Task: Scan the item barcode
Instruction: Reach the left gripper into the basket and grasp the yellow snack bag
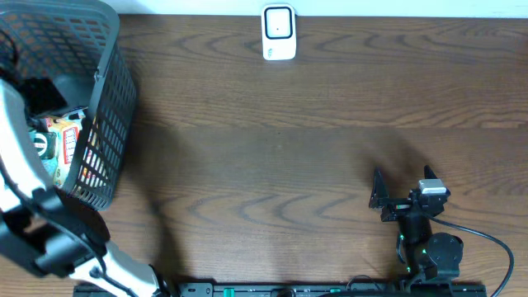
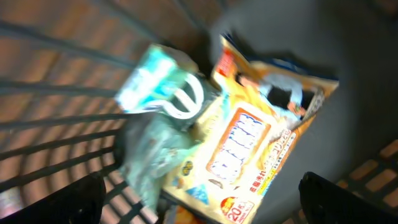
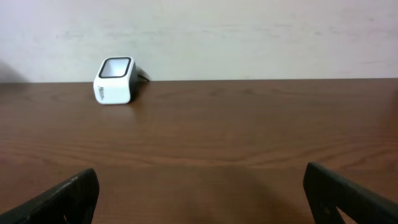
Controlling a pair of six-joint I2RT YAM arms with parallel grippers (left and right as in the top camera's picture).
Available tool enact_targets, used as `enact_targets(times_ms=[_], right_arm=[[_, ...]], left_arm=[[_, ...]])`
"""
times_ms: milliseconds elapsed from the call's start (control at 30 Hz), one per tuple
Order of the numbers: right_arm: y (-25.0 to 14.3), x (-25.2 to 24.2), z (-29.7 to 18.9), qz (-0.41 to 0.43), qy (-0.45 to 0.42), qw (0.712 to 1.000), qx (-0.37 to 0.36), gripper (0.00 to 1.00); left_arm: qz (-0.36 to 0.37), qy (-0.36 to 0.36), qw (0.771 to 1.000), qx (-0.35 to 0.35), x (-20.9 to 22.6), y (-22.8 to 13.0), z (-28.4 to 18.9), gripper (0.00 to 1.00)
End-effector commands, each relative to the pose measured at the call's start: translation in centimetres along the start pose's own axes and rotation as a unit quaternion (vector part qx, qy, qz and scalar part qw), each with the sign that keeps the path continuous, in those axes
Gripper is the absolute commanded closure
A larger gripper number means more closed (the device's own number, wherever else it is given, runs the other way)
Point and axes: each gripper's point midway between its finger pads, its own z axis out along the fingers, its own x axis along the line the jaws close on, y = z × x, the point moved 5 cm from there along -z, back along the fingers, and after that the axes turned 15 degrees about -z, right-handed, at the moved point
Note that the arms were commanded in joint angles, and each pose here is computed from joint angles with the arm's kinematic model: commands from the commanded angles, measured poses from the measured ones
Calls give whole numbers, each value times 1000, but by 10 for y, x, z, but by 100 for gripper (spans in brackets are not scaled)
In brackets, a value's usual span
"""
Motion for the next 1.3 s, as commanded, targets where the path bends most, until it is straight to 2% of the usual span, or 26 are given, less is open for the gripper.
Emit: enact_targets(times_ms=[0,233,367,600,733,900,1033,1167,1267], right_arm=[[0,1,0,-4,2,1000,-1,1],[0,1,0,-4,2,1000,-1,1],[0,1,0,-4,2,1000,-1,1],[0,1,0,-4,2,1000,-1,1],[0,1,0,-4,2,1000,-1,1],[0,1,0,-4,2,1000,-1,1],[0,1,0,-4,2,1000,-1,1],[0,1,0,-4,2,1000,-1,1],[0,1,0,-4,2,1000,-1,1]], left_arm=[[39,-16,998,37,-14,-8,23,2],[60,-2,994,91,-27,-20,69,2],[97,2,988,119,-41,-31,92,2],[148,18,980,135,-64,-46,116,2],[157,62,976,134,-58,-47,129,2],[164,78,972,149,-56,-53,143,2],[157,132,969,137,-46,-50,150,2],[158,129,969,143,-47,-53,155,2],[158,128,969,143,-47,-53,156,19]])
